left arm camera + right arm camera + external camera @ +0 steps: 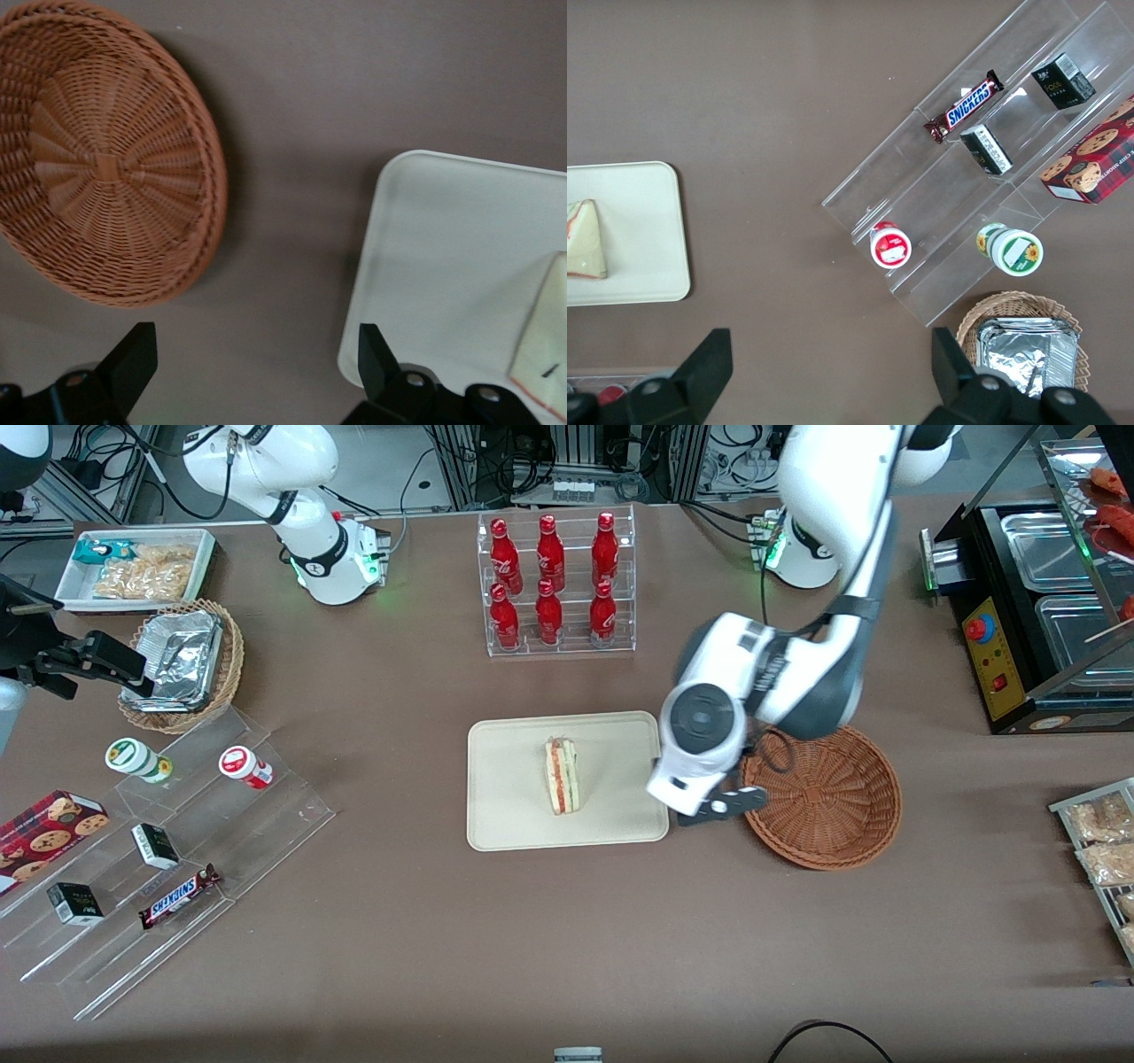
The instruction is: Place sandwich from basket to tray
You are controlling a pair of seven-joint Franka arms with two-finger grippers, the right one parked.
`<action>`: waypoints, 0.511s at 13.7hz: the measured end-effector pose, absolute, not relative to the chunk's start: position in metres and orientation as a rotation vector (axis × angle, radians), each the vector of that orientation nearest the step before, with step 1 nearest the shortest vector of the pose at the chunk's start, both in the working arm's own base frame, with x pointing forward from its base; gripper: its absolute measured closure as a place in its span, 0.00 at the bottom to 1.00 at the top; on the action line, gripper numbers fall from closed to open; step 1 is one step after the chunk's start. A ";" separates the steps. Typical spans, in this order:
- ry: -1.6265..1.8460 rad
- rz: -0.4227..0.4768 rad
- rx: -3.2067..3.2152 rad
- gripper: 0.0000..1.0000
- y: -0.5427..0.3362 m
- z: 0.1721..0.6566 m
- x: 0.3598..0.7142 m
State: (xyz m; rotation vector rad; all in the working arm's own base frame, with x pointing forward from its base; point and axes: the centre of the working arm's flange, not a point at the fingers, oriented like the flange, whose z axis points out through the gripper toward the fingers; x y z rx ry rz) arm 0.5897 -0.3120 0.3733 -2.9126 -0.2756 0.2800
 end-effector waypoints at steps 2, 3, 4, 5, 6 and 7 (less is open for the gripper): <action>-0.253 0.298 -2.939 0.00 -0.270 0.394 0.593; -0.242 0.303 -2.952 0.00 -0.253 0.406 0.590; -0.233 0.304 -2.968 0.00 -0.235 0.419 0.587; -0.217 0.310 -2.985 0.00 -0.218 0.434 0.582; -0.197 0.327 -3.001 0.00 -0.201 0.448 0.577; -0.180 0.345 -3.018 0.00 -0.187 0.460 0.572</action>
